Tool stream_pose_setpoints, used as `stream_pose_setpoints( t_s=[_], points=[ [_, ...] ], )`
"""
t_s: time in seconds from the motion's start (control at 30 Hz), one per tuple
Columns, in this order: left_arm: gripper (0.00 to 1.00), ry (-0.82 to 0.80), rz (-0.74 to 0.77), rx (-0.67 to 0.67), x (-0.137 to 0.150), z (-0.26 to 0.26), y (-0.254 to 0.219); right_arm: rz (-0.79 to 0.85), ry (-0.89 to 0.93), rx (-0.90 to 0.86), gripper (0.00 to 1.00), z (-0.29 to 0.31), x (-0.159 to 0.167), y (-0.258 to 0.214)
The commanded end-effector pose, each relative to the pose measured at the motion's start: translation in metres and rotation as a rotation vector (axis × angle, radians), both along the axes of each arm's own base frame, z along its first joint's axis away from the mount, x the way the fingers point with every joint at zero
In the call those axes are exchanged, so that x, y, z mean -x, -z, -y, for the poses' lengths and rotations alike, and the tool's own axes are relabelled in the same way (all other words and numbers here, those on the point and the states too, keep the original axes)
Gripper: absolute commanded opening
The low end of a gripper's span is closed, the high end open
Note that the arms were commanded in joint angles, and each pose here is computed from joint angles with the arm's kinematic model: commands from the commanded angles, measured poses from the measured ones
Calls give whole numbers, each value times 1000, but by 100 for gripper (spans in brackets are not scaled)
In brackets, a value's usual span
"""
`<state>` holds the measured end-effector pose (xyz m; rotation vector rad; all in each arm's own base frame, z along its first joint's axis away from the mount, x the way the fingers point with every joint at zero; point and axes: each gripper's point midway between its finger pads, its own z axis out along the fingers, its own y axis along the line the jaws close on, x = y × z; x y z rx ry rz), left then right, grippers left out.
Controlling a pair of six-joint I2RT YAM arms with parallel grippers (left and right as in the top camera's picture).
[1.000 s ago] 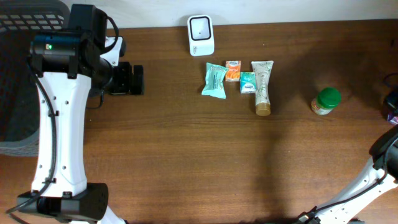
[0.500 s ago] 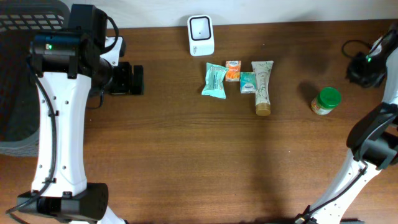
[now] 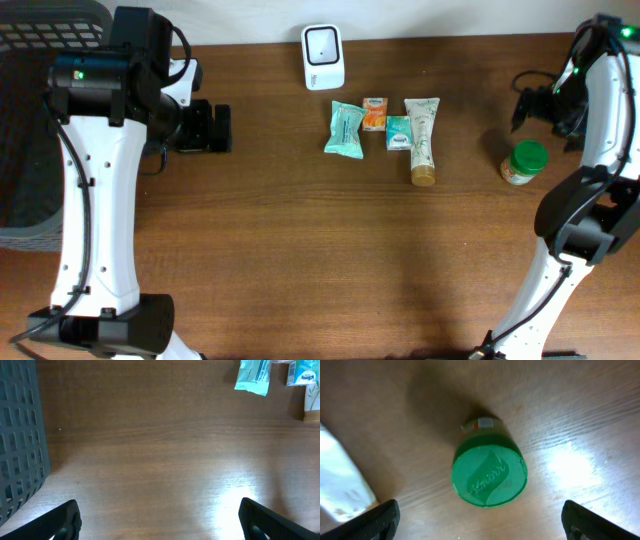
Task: Scan the item barcode
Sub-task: 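Grasp the green-capped jar with the right gripper and lift it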
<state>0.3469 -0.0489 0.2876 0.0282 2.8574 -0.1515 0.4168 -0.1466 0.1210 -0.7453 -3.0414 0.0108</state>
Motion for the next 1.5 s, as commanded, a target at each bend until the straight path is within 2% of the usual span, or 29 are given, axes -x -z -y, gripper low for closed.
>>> stream_pose_setpoints(
  t_s=[0.0,0.2,0.37,0.5,0.53,0.6,0.8,1.07,1.17,1.3,1.4,1.47],
  points=[
    [99,16,4,-4,1,0,-1,-52,-4,10,99,3,11,24],
    [99,16,4,-4,1,0,-1,-35,-2,15,99,5,5,46],
    [99,16,4,-4,1,0,-1,-64,134,11,99,3,12,61],
    [99,16,4,-4,1,0,-1,-65,136,-9,99,-1,13,70],
    [99,16,4,-4,1,0,-1,-55,128,-27,97,-4,11,70],
    [99,15,4,-4,1,0,-1,-47,123,-74,78,-12,9,70],
    [99,16,4,-4,1,0,-1,-11,70,-232,75,-44,2,66],
    [99,16,4,-4,1,0,-1,-42,-110,-211,67,-91,-3,66],
    [99,16,4,-4,1,0,-1,-61,-151,-116,74,-90,-4,67],
    [99,15,4,-4,1,0,-1,8,-142,-77,87,-80,-21,44],
    [99,16,4,-4,1,0,-1,85,-141,-16,93,-69,-41,36],
    [99,16,4,-4,1,0,-1,96,-113,-15,93,-69,-47,42]
  ],
)
